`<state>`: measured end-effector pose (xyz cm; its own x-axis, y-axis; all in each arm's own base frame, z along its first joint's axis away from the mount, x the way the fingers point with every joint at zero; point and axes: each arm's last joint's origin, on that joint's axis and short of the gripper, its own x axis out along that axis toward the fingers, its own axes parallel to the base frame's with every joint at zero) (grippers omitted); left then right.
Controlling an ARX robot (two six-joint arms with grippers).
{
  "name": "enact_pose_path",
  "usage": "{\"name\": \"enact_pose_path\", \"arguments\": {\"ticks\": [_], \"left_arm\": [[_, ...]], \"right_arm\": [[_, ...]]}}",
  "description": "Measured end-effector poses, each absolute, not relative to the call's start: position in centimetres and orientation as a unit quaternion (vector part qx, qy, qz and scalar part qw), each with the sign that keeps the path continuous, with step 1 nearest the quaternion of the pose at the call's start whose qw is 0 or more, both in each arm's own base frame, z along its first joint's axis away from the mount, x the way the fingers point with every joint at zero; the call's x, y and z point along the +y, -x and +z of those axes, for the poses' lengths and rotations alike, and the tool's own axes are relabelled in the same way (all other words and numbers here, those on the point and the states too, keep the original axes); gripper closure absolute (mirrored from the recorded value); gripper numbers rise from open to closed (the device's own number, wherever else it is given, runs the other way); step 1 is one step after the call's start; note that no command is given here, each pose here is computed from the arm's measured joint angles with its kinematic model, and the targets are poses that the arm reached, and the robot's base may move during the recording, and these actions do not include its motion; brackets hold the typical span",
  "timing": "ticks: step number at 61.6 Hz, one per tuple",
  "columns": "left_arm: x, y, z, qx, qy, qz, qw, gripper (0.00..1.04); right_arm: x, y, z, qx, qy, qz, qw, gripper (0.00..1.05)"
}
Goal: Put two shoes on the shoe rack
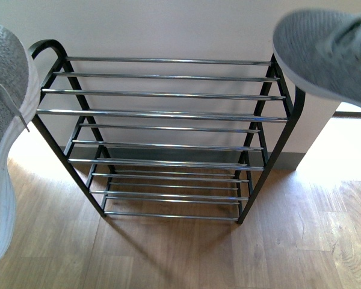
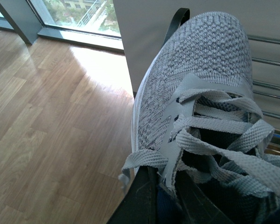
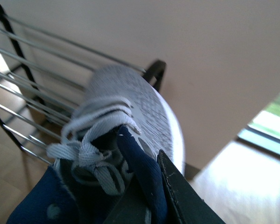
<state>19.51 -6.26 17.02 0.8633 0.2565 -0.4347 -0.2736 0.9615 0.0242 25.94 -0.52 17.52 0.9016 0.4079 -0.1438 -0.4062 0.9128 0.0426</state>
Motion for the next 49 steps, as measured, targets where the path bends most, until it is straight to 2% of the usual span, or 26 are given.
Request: {"name": "enact_pose_path", "arguments": {"ticks": [14, 29, 38, 49], "left_arm": [[-6.3, -19.5, 17.0, 0.222, 0.019, 0.139, 0.965, 1.03], [-6.3, -19.5, 17.0, 0.222, 0.019, 0.139, 0.965, 1.03], [-6.3, -19.5, 17.0, 0.222, 0.019, 0.138, 0.965, 1.03], [-6.3, -19.5, 17.0, 0.222, 0.019, 0.139, 0.965, 1.03]], "right_arm": [[5.1, -32.0, 19.9, 0.134, -0.161, 0.144, 0.967, 1.03], [10.2, -36.1, 18.1, 0.184, -0.235, 0.054, 0.953, 1.03], [11.7, -38.4, 16.0, 0.196, -0.266, 0.003, 0.944, 1.03], [11.5, -40.8, 12.2, 0.224, -0.304, -0.057, 0.924, 1.03]]}}
